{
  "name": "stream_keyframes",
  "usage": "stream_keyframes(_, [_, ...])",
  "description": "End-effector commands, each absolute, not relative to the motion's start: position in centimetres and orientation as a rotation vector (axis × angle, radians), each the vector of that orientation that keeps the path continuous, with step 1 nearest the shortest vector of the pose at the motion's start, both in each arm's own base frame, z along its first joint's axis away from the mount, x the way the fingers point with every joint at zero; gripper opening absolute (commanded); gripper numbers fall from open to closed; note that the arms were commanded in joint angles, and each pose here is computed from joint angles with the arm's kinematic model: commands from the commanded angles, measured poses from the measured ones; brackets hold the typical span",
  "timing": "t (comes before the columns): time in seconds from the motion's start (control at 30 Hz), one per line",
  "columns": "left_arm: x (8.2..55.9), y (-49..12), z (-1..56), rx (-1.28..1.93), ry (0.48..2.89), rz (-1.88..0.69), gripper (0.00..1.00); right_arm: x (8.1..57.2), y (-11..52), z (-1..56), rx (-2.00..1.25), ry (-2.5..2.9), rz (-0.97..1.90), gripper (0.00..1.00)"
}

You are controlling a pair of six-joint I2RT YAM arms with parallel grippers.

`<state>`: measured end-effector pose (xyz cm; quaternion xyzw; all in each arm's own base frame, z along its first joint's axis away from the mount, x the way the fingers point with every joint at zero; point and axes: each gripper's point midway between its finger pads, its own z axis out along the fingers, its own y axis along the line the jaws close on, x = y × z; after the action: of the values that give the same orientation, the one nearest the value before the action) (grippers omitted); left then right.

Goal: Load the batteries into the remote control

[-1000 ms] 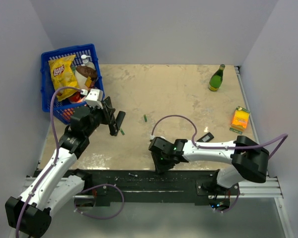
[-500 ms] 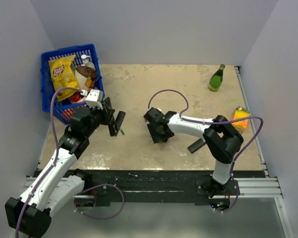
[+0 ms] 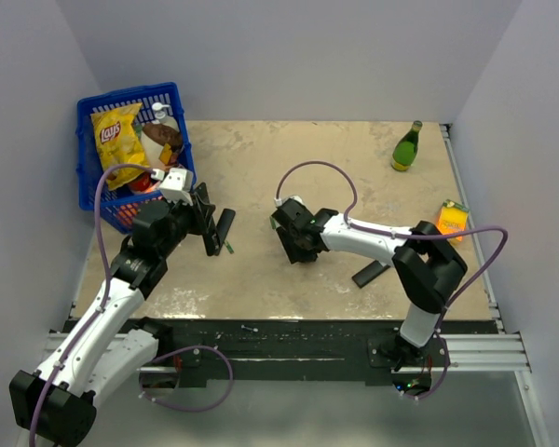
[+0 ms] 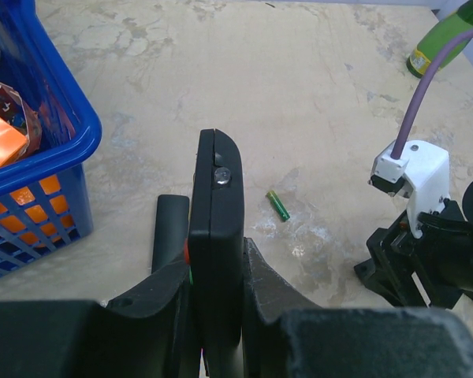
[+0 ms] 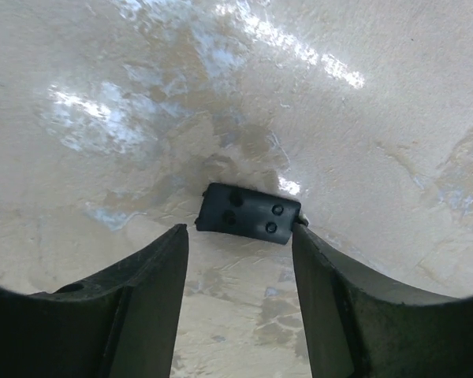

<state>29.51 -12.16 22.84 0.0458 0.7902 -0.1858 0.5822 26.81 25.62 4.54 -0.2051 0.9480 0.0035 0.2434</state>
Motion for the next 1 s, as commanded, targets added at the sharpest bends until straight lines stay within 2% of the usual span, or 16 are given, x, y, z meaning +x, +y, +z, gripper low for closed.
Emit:
stream_keyframes(0.0, [29.8, -12.2, 23.8, 0.124, 1.798, -0.425, 0.0, 27.9, 24.6, 4.0, -0.58, 2.555, -0.069, 0.56])
stream_keyframes(0.1, [29.8, -12.2, 23.9, 0.124, 1.795, -0.426, 0.0, 27.7, 25.5, 3.6, -0.606, 2.553, -0.003, 0.53])
stream_keyframes(0.37, [29.8, -12.3, 23.8, 0.13, 1.798, -0.432, 0.0, 27.6, 26.4, 5.5, -0.55, 2.531, 0.09, 0.53])
stream_keyframes(0.5, [29.8, -12.4, 23.7, 0.133, 1.8, -0.436, 0.0, 27.8, 24.7, 6.2, -0.43, 2.547, 0.076, 0.53])
stream_keyframes(0.63, [29.7, -12.4, 23.8, 0.135, 1.797, -0.44, 0.0, 27.4, 23.3, 5.8, -0.317, 2.598, 0.193, 0.48])
stream_keyframes(0.8, [29.7, -12.7, 23.9, 0.144, 1.796, -0.453, 0.0, 26.7, 24.7, 7.1, -0.47, 2.481, 0.367, 0.48])
stream_keyframes(0.97, [29.7, -12.9, 23.7, 0.15, 1.803, -0.465, 0.0, 27.1, 26.4, 8.8, -0.595, 2.362, 0.365, 0.48])
